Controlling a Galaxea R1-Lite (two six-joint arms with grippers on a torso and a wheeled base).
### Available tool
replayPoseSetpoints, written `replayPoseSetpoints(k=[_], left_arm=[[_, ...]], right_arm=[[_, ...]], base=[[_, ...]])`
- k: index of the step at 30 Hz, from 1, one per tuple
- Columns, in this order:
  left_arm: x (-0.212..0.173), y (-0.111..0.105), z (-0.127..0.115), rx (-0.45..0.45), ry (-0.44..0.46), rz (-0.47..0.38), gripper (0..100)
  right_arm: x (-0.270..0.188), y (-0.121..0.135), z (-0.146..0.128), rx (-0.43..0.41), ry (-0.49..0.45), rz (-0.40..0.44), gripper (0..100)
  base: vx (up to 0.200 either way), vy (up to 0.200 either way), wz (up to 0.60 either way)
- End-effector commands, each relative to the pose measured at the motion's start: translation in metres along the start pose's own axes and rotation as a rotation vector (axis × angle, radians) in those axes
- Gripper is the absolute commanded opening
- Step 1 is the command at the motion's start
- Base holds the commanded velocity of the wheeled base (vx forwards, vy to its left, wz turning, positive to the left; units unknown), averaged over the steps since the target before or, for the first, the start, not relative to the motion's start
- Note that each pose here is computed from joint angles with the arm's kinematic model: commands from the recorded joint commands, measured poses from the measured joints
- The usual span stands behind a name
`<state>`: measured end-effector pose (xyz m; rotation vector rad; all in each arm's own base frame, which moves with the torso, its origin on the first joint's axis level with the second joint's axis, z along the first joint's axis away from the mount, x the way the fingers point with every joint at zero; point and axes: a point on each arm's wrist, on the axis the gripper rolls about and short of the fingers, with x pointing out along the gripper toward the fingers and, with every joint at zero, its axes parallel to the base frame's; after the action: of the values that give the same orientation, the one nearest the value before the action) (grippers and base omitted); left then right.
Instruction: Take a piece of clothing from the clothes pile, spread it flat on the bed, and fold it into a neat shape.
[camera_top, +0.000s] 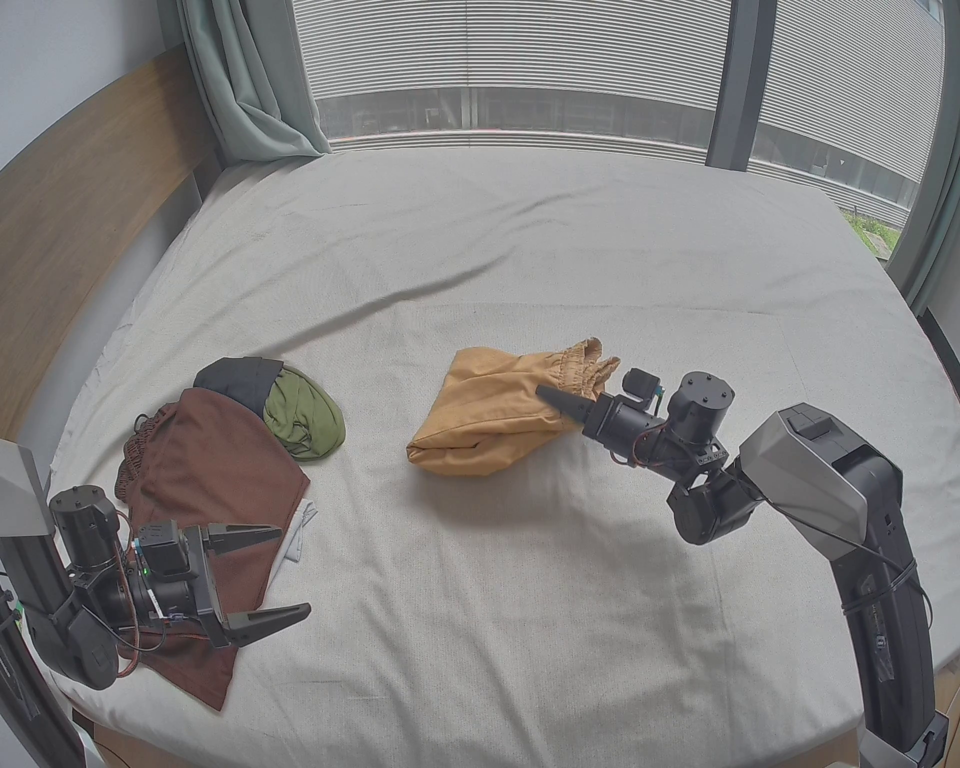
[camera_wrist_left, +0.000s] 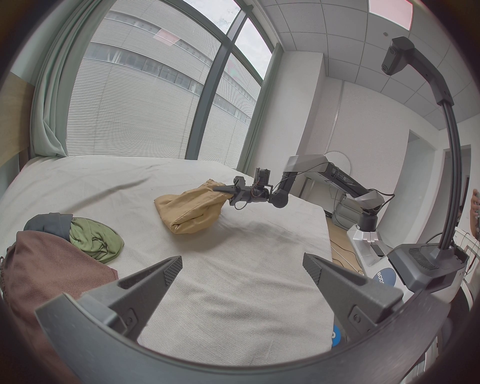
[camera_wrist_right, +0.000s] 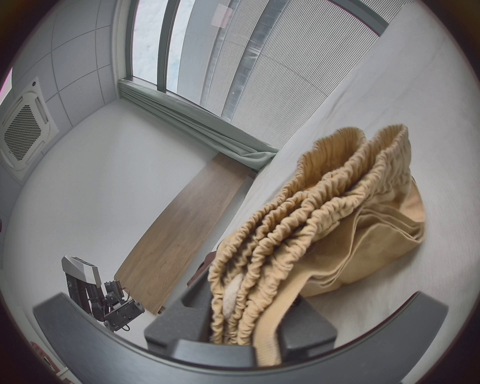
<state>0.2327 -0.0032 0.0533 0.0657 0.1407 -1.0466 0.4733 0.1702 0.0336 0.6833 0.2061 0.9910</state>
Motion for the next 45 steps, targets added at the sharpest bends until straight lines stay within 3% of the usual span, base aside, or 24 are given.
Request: replayPoseSetpoints(k=[1,23,24,31,45], left_arm=[[0.001,-0.001,-0.001,-0.004,0.003,-0.006,100],[0.003,-0.002,0.000,-0.001,0.002,-0.013,100],[0.003,-0.002,-0.001,-0.003,0.003,-0.013,100],[0.003,-0.003,-0.001,-0.004,0.004,-0.013,100],[0.002,-0.002,0.001,0.003,0.000,-0.012,100]], right_arm=[[-0.024,-0.008,-0.018,0.032,0.023,-0.049,0],[-0.045,-0.020,-0.044,0.033,0.014,-0.066,0],[-0.045,-0.020,-0.044,0.034,0.015,-0.067,100],[-0.051,-0.021,-0.048,0.040,0.030,-0.085,100],[-0.099,0.003,-0.092,-0.020,0.229,-0.195,100]], base=[[0.000,0.000,0.00],[0.000,0.000,0.00],[0.000,0.000,0.00],[0.000,0.000,0.00],[0.000,0.000,0.00]])
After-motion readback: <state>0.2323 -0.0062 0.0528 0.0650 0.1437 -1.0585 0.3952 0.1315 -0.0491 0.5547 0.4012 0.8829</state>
